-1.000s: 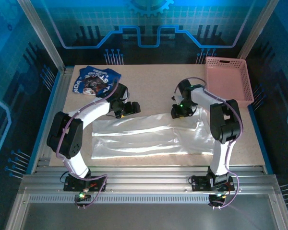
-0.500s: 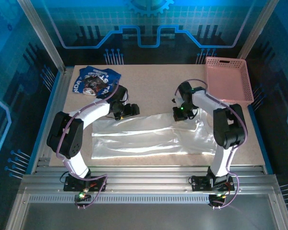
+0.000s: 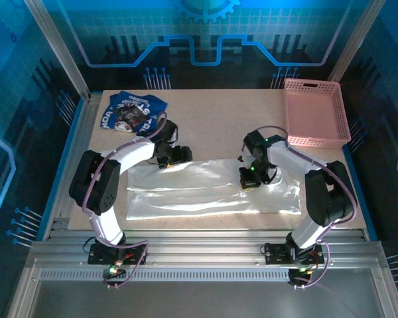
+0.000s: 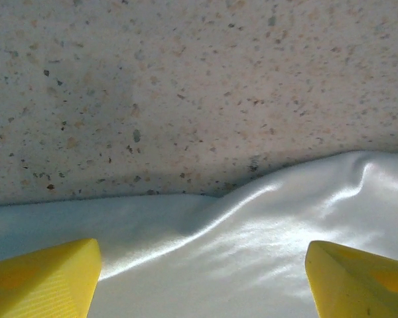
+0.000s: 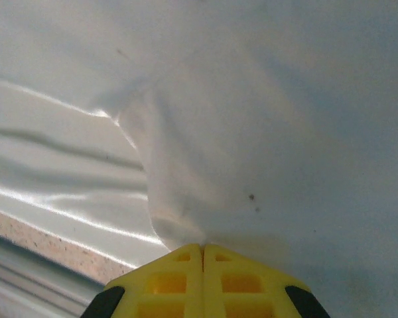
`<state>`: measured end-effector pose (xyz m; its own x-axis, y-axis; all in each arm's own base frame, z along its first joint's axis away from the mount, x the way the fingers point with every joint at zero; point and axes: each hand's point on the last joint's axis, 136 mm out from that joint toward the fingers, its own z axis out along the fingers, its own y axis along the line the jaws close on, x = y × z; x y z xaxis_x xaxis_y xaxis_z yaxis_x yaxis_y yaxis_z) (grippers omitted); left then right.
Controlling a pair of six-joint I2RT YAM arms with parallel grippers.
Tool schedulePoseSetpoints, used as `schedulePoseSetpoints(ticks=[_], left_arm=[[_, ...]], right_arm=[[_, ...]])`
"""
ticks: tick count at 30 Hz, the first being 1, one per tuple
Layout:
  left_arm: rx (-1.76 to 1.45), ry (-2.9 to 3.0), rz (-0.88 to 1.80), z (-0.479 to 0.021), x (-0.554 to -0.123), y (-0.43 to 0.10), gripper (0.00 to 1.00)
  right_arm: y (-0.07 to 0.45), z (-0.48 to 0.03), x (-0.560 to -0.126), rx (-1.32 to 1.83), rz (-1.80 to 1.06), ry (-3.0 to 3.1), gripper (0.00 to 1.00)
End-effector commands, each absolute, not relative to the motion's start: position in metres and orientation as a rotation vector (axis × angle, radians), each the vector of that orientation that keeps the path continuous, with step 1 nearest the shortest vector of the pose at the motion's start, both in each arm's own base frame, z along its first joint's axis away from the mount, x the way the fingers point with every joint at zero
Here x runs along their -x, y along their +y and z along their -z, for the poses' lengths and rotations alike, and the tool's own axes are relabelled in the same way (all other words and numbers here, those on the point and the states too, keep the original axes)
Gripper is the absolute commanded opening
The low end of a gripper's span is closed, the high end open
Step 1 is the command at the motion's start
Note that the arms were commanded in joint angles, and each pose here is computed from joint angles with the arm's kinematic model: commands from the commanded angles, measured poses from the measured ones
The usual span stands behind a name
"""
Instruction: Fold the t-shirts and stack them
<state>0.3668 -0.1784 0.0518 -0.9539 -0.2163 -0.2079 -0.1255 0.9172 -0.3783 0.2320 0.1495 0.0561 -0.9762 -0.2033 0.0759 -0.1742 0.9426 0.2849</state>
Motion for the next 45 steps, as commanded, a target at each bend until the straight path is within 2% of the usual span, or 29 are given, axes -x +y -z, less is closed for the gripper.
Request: schedulePoseSetpoints(ticks=[1, 2, 4, 5, 8, 11, 18, 24, 30, 40, 45], left_arm=[[0.272, 2.862, 0.481, -0.045, -0.364, -0.174, 0.81], [0.274, 2.865, 0.476, -0.045, -0.363, -0.173, 0.81], [0.281, 2.866, 0.463, -0.045, -0.362, -0.171, 0.81], [0.289, 2.864, 0.454, -0.045, -0.362, -0.170, 0.81], [0.316, 2.858, 0.446, -0.047, -0.363, -0.167, 0.82], [0.351, 2.852, 0.429, -0.048, -0.365, -0.163, 0.82], [0.548, 2.878, 0.345, -0.028, -0.358, -0.135, 0.82], [0.739, 2.879, 0.272, -0.007, -0.344, -0.097, 0.80], [0.777, 2.882, 0.224, 0.004, -0.340, -0.077, 0.76], [0.752, 2.808, 0.193, -0.022, -0.391, -0.055, 0.78], [0.699, 2.687, 0.298, -0.086, -0.422, -0.065, 0.81]], right_arm=[[0.153, -0.063, -0.200, -0.187, 0.456, -2.899, 0.12], [0.152, -0.066, -0.196, -0.164, 0.454, -2.894, 0.16], [0.148, -0.075, -0.194, -0.117, 0.432, -2.912, 0.38], [0.149, -0.086, -0.201, -0.122, 0.443, -2.948, 0.46], [0.141, -0.119, -0.235, -0.131, 0.410, -3.109, 0.62], [0.126, -0.133, -0.276, 0.015, 0.386, -3.201, 0.64], [0.096, -0.068, -0.343, 0.445, 0.429, -3.129, 0.62], [0.062, -0.023, -0.366, 0.616, 0.176, -3.066, 0.59], [0.040, -0.010, -0.391, 0.792, 0.046, -3.031, 0.59], [0.053, -0.011, -0.467, 0.810, 0.201, -3.087, 0.61], [0.071, -0.058, -0.502, 0.688, 0.449, -3.253, 0.67]])
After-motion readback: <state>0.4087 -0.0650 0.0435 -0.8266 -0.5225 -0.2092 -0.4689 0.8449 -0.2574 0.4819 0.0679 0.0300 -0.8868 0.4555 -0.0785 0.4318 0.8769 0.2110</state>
